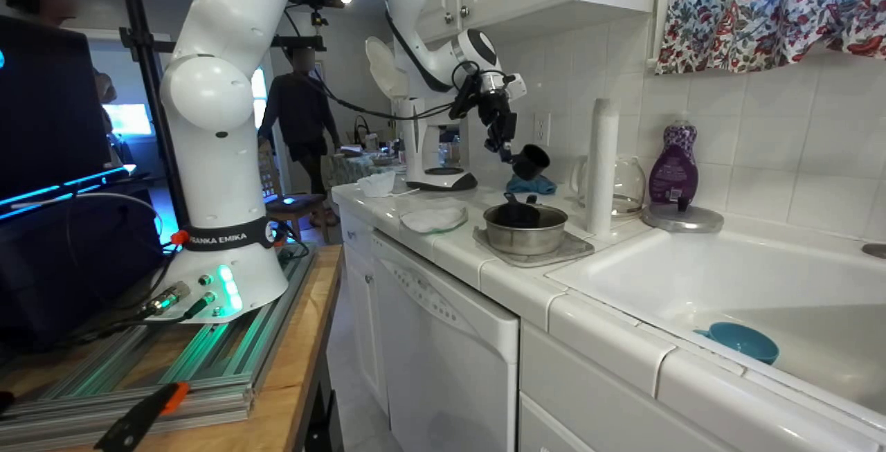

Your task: Pick up the scoop, put it upright, move the pot and the bag to the left

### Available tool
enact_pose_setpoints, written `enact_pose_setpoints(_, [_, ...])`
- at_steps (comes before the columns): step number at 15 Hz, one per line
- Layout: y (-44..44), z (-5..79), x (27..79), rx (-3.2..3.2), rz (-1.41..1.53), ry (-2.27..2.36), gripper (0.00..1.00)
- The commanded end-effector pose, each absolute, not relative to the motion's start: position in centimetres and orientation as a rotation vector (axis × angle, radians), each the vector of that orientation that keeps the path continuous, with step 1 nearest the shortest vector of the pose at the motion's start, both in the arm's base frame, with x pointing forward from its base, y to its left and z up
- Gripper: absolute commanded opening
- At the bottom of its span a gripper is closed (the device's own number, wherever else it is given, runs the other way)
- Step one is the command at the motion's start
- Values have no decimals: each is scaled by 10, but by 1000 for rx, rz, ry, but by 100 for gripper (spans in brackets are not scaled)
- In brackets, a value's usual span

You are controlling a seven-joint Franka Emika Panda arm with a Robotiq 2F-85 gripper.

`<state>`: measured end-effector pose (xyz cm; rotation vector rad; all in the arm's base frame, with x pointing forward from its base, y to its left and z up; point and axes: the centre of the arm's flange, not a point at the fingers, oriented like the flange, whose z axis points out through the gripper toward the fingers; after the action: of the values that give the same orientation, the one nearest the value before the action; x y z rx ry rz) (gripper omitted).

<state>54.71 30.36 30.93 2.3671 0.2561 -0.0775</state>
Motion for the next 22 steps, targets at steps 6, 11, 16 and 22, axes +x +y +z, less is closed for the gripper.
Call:
enact_pose_setpoints(6, [317, 309, 555, 2166, -126, 500, 1])
enact_pose_setpoints(11, [350, 279, 558, 2041, -91, 597, 1])
enact_pose_setpoints(16, [377, 245, 560, 1917, -27, 602, 1])
enact_pose_setpoints(22, [397, 239, 565, 1815, 113, 510, 1])
